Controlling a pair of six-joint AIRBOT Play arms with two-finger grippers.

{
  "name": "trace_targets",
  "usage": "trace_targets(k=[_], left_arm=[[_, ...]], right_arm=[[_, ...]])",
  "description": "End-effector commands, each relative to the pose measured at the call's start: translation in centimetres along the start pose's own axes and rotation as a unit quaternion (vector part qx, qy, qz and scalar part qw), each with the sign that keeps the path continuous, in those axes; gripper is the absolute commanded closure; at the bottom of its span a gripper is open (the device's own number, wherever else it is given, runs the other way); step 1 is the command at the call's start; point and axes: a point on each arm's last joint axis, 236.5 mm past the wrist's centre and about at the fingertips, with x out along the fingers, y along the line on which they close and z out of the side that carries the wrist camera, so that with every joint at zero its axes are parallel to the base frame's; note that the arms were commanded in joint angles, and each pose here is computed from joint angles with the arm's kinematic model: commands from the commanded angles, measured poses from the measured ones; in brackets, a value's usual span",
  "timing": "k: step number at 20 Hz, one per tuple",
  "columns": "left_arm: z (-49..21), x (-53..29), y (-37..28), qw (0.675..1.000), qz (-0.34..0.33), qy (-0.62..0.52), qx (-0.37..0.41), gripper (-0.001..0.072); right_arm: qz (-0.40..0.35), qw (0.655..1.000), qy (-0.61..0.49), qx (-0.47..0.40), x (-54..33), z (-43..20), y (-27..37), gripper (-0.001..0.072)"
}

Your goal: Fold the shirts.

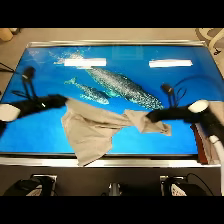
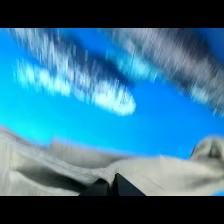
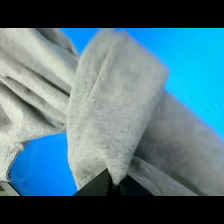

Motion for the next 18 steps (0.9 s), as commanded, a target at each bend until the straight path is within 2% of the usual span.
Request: trace_targets(k=[1, 2, 4, 6, 7, 10, 13, 18], left_arm=[[11.7, -10.2, -2.8, 0.984, 0.009, -0.17, 0.058, 0.0677], [15.7, -15.9, -4.4, 0.967, 0.011, -0.243, 0.074, 0.0677], [21.0, -27.7, -7.6, 0.919, 0.022, -0.38, 0.106, 0.0678], [22.3, -36.8, -10.0, 0.874, 0.039, -0.469, 0.124, 0.0678], [22.0, -39.5, -10.7, 0.861, 0.039, -0.495, 0.114, 0.0678], [20.7, -42.4, -11.7, 0.849, 0.037, -0.518, 0.102, 0.0677], [20.6, -41.8, -11.1, 0.854, 0.049, -0.508, 0.104, 0.0677], [17.6, -31.8, -5.1, 0.923, 0.088, -0.368, 0.065, 0.0677]], right_arm=[[-0.174, 0.968, -0.094, -0.154, -13.0, 10.7, 0.2, 0.069], [-0.248, 0.939, -0.149, -0.187, -19.0, 14.2, 1.1, 0.069], [-0.386, 0.856, -0.256, -0.232, -32.1, 18.3, 4.5, 0.069], [-0.455, 0.792, -0.335, -0.23, -41.0, 18.3, 8.6, 0.069], [-0.455, 0.782, -0.362, -0.224, -42.9, 17.6, 10.5, 0.069], [-0.435, 0.804, -0.35, -0.206, -42.6, 15.0, 12.1, 0.069], [-0.44, 0.825, -0.295, -0.196, -41.0, 13.2, 10.5, 0.0689], [-0.421, 0.881, -0.148, -0.159, -34.6, 11.5, 4.3, 0.0689]])
